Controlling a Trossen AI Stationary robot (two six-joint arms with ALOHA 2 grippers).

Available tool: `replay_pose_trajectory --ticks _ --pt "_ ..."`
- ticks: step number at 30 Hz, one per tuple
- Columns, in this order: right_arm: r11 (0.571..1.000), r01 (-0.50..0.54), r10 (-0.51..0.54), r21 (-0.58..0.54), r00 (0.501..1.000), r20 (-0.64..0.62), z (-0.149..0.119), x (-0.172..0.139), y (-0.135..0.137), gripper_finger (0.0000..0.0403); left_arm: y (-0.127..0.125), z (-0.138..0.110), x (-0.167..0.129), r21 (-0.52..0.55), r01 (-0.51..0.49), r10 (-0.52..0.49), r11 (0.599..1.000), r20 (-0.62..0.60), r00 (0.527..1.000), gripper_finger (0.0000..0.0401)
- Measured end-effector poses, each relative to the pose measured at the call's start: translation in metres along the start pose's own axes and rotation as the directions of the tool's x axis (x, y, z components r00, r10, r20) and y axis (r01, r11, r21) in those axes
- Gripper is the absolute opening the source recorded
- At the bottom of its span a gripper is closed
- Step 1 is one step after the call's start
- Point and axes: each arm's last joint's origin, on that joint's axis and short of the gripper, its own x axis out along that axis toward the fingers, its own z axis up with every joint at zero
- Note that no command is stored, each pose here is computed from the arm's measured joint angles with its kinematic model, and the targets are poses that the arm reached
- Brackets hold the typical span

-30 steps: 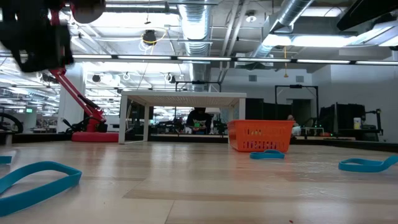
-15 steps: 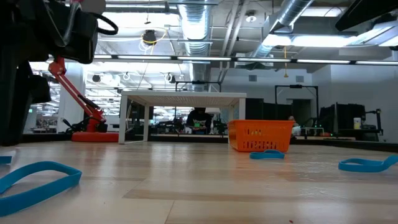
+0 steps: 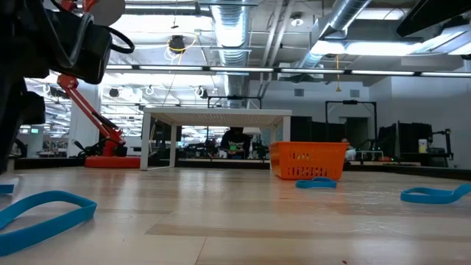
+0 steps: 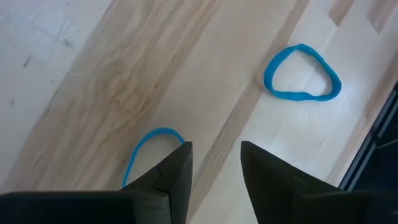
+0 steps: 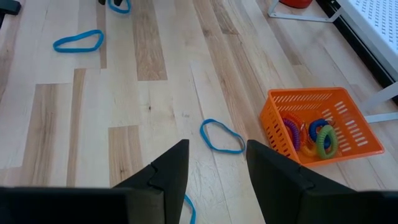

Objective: Pick & Place Office Desk Supplies
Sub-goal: Put the blue rubber band into the blue bin

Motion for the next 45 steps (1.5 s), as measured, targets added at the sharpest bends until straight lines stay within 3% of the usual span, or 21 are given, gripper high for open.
replay_pose_trajectory --ticks 17,20,25,32,35,39,45 --pt "1.0 0.0 0.0 0.0 1.0 0.0 0.0 0.0 0.0 0.0157 0.006 -0.003 0.018 -0.021 -0.07 0.069 0.997 -0.038 0.997 0.0106" --pt "1.0 0.0 0.0 0.0 1.0 0.0 0.0 0.0 0.0 0.0157 0.007 -0.002 0.018 -0.044 -0.084 0.083 0.995 -0.028 0.996 0.0084" --pt "1.0 0.0 0.0 0.0 1.0 0.0 0.0 0.0 0.0 0.0157 0.009 -0.003 0.018 -0.062 -0.107 0.106 0.992 -0.024 0.994 0.001" --pt "1.0 0.0 0.0 0.0 1.0 0.0 0.0 0.0 0.0 0.0157 0.009 -0.002 0.015 -0.056 -0.097 0.096 0.994 -0.016 0.995 0.0002" --pt "1.0 0.0 0.0 0.001 1.0 0.0 0.0 0.0 0.0 0.0157 0.006 0.0 0.008 -0.023 -0.062 0.063 0.998 0.016 0.998 0.0001" --pt "1.0 0.0 0.0 0.001 1.0 0.0 0.0 0.0 0.0 0.0157 -0.007 0.006 -0.011 0.033 0.084 -0.086 0.996 0.067 0.994 0.0001" --pt "1.0 0.0 0.0 0.001 1.0 0.0 0.0 0.0 0.0 0.0157 -0.022 0.005 -0.048 0.097 0.307 -0.312 0.947 0.037 0.949 0.0"
